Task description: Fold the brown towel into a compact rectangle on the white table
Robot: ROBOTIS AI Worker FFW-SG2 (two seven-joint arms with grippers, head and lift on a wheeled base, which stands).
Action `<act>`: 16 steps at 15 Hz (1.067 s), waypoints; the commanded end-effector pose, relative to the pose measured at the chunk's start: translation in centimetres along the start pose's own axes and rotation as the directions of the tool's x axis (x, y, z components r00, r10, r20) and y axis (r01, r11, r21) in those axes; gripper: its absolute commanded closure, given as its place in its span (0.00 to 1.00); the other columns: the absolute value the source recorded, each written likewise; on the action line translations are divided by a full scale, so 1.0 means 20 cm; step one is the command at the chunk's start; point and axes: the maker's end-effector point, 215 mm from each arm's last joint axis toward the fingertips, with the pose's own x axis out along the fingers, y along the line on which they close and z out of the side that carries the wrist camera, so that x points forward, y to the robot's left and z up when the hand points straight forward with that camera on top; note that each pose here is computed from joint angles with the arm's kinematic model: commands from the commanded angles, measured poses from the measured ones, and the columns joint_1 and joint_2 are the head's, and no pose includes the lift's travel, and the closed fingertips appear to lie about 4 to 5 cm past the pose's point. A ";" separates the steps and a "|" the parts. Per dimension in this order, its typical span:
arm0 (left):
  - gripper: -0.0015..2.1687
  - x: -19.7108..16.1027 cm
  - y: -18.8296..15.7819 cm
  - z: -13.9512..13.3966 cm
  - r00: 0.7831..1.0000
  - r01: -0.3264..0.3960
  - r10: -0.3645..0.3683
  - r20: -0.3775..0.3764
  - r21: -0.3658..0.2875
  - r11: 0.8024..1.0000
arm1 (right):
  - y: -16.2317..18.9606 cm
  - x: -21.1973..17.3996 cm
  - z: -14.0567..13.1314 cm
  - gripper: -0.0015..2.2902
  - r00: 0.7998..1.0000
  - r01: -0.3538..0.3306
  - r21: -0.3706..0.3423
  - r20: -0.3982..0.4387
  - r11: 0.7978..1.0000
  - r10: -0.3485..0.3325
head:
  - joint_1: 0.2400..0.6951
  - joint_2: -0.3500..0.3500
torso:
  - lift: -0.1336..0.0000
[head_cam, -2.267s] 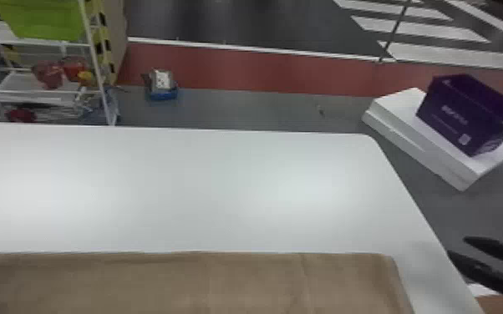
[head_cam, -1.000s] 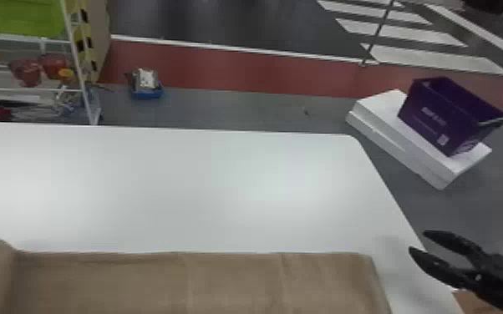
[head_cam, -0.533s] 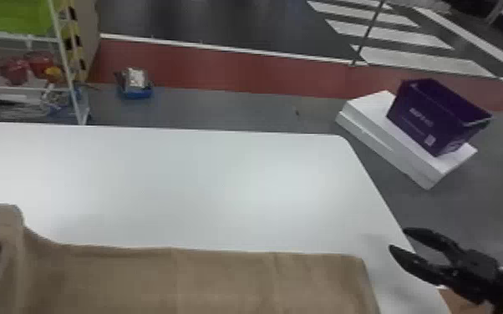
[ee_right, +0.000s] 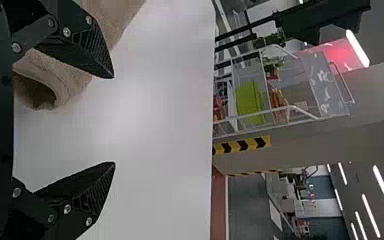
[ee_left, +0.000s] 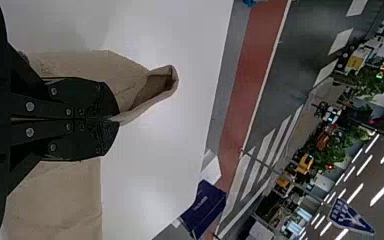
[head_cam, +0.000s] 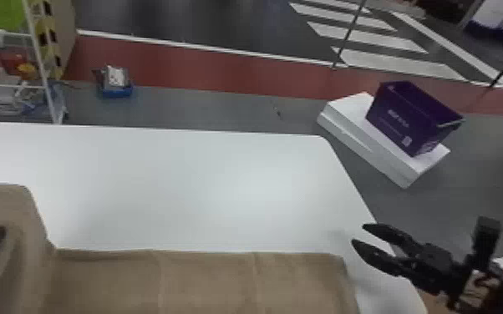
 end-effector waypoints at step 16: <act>0.80 -0.04 -0.25 0.14 0.994 0.079 -0.085 0.064 0.094 0.992 | 0.76 0.60 -0.31 0.85 0.923 -0.347 0.056 -0.156 0.936 0.352 | 1.00 0.35 | 0.08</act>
